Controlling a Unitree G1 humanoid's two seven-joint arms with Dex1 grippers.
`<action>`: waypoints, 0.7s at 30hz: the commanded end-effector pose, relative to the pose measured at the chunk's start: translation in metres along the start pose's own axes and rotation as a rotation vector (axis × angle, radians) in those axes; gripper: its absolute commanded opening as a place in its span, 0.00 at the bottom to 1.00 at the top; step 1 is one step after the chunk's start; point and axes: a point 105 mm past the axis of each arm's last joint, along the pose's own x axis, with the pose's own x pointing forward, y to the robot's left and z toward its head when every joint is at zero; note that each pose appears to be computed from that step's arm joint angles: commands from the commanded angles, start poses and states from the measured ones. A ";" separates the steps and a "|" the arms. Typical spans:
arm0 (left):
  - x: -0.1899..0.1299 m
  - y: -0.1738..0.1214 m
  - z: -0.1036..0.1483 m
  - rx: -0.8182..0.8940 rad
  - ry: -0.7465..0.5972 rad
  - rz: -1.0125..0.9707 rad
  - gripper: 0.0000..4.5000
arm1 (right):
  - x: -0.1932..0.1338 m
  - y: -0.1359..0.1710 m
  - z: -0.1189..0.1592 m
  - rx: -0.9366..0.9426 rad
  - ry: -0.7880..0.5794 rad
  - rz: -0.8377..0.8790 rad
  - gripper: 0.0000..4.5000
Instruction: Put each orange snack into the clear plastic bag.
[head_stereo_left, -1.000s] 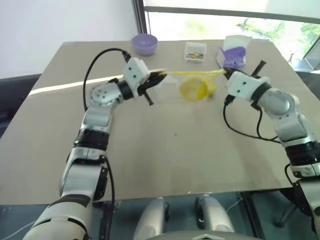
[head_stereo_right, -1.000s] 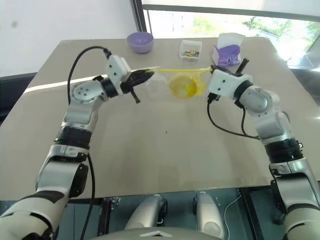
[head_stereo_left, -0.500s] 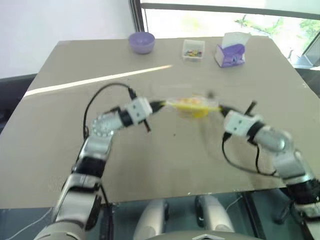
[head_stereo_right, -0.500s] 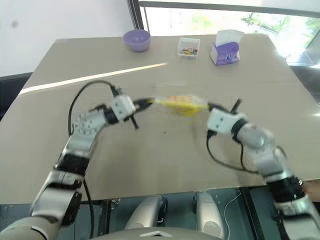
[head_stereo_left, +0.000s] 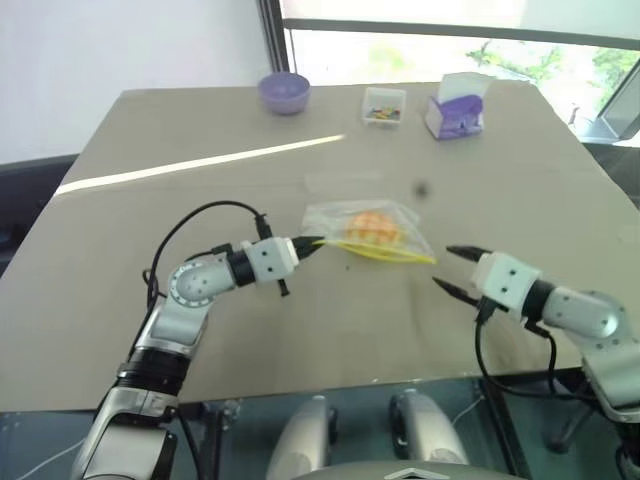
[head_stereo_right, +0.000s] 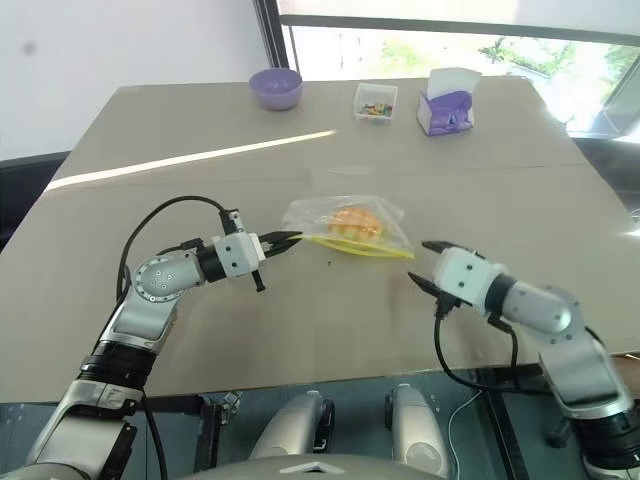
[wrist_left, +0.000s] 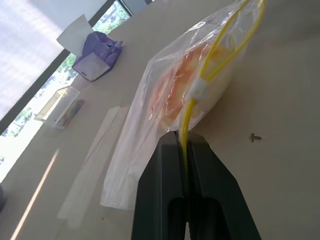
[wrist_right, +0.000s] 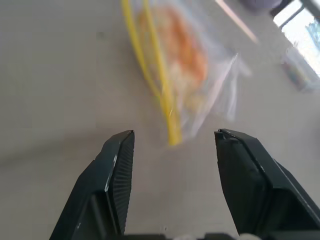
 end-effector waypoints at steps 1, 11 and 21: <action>0.000 0.008 0.013 0.074 -0.042 0.019 0.00 | 0.019 -0.005 0.040 -0.101 -0.119 0.016 0.62; 0.002 0.012 0.016 0.020 -0.062 0.056 0.00 | 0.084 0.007 0.061 -0.256 -0.199 0.118 0.33; 0.002 0.018 0.024 -0.038 -0.070 0.068 0.00 | 0.103 0.023 0.075 -0.316 -0.262 0.174 0.33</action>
